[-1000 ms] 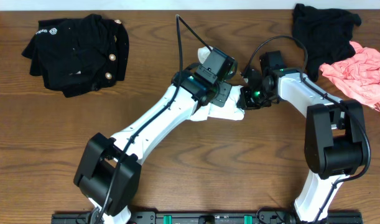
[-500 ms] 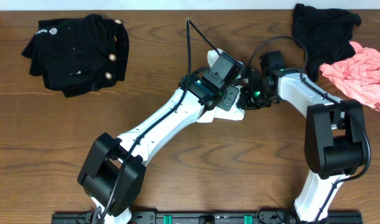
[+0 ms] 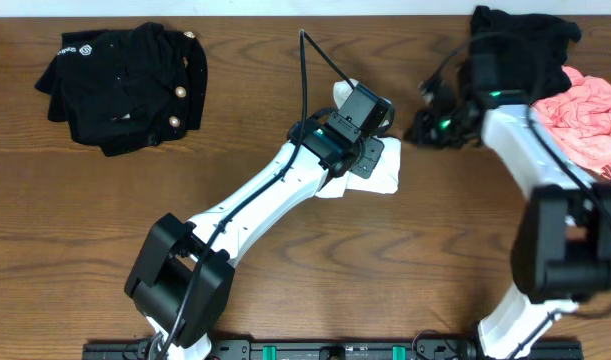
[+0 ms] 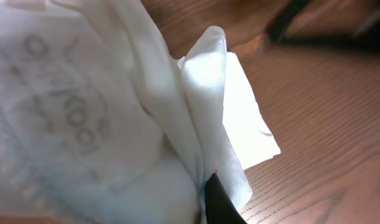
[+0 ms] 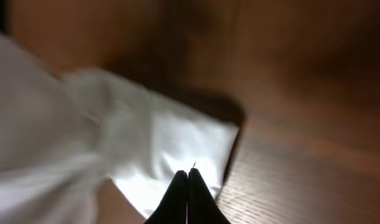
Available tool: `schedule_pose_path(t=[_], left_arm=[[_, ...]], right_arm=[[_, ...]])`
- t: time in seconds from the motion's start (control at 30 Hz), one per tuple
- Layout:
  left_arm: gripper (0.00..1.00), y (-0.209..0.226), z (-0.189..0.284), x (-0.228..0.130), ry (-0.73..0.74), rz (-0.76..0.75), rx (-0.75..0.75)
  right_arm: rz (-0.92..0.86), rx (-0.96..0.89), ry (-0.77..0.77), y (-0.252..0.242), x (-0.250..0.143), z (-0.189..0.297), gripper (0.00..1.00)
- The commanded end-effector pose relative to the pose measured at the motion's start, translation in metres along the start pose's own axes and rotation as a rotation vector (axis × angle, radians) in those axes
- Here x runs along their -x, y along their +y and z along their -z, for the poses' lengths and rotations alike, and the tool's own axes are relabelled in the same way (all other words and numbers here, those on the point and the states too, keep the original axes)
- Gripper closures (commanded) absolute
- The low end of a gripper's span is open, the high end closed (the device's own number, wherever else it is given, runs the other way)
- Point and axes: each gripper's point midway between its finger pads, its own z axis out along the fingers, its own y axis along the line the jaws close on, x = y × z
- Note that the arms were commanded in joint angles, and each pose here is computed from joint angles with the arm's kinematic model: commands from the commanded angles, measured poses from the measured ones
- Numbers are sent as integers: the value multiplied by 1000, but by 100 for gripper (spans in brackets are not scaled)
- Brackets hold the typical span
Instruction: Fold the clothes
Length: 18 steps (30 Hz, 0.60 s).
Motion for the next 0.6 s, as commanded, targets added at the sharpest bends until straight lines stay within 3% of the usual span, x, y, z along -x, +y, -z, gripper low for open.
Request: schedule_pose_path(t=[0.0,0.17,0.2,0.23,0.3,0.33,0.43,0.57], left_arm=[[94,0,1,11,-25,5,6],[94,-1,1,11,-26,5,5],[87,-2,1,11,-25,5,0],[65,-3,1,11,-24,5,-11],[39,-11,1,12,-24,4,-56],[31,-15,2,12,-25,3,-75],[19,-28,3,17,-41,0,-151],[14,-33,4,23,-63,-3,-178]], right_arm=[[7,13,-115,10,25,41,99],[-1,7,-158,6,31,59,99],[-5,10,-158,6,31,60,99],[-7,16,-157,6,31,60,99],[-12,17,-155,4,30,61,99],[-13,17,-156,4,30,61,99],[-12,17,-157,4,31,61,99],[-13,17,-156,4,31,61,99]])
